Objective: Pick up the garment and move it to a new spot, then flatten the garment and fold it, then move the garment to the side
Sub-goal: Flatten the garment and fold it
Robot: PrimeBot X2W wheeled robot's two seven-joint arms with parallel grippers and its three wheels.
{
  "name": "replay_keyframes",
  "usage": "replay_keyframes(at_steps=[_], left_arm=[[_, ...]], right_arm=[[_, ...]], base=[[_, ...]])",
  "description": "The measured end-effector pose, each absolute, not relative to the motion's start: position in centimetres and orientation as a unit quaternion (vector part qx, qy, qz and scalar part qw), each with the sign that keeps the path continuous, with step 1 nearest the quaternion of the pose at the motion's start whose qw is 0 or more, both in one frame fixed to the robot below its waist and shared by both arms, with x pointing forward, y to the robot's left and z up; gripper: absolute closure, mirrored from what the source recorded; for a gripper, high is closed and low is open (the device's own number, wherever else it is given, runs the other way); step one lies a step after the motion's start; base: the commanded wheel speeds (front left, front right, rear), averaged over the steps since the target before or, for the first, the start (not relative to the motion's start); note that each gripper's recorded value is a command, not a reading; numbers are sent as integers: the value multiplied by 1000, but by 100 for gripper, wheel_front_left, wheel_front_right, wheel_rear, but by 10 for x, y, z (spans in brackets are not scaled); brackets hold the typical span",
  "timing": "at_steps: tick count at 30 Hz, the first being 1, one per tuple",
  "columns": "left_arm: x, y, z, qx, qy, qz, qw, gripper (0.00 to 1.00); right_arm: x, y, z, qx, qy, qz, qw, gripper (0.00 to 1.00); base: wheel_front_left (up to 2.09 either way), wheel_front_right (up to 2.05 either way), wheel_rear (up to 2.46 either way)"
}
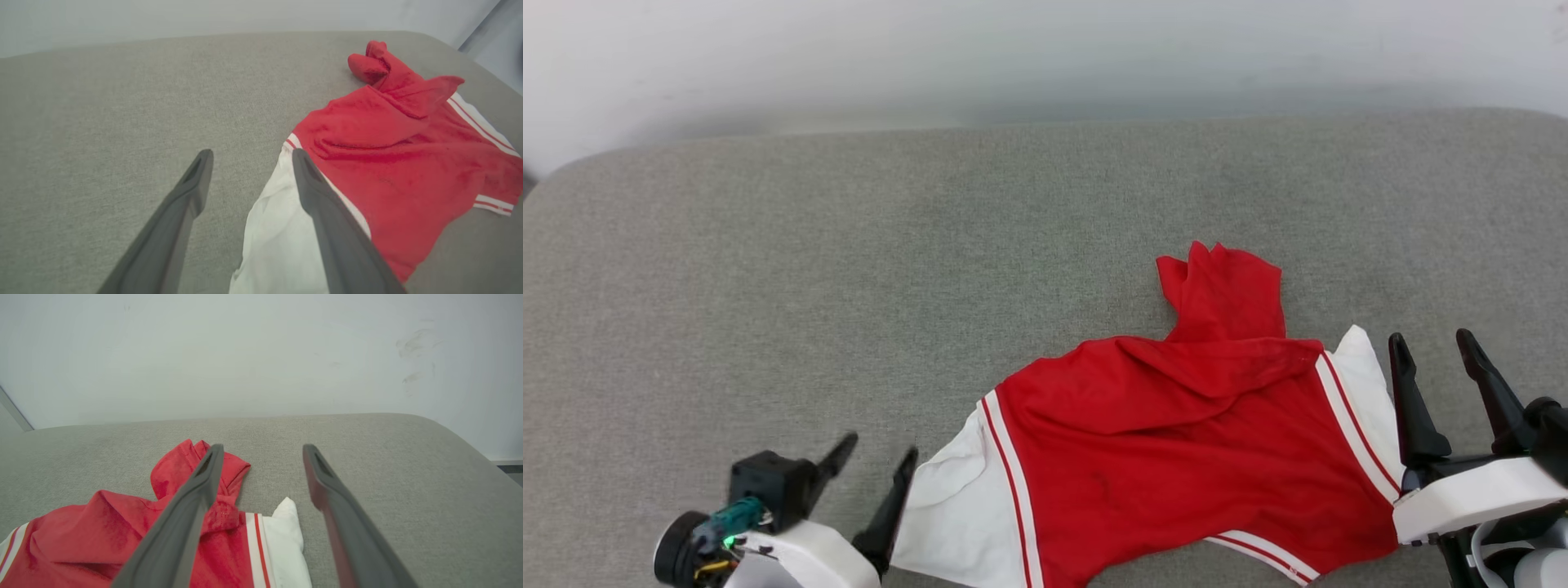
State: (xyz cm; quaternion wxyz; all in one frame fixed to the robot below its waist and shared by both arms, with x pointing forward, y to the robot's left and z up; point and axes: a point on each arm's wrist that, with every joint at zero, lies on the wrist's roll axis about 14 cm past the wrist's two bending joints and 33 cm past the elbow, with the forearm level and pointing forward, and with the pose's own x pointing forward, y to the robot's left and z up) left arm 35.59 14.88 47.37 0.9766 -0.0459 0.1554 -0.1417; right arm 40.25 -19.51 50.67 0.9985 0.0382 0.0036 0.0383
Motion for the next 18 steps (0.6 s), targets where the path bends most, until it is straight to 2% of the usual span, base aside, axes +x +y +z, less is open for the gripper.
replay_keyframes(at_steps=[8,18], left_arm=[[323,148,421,-7,329,-163,930,0],[323,168,378,27,405,-124,905,0]], right_arm=[[407,-197,492,38,22,35,998,0],[416,-198,479,37,37,33,998,0]], base=[[0,0,0],[0,0,0]])
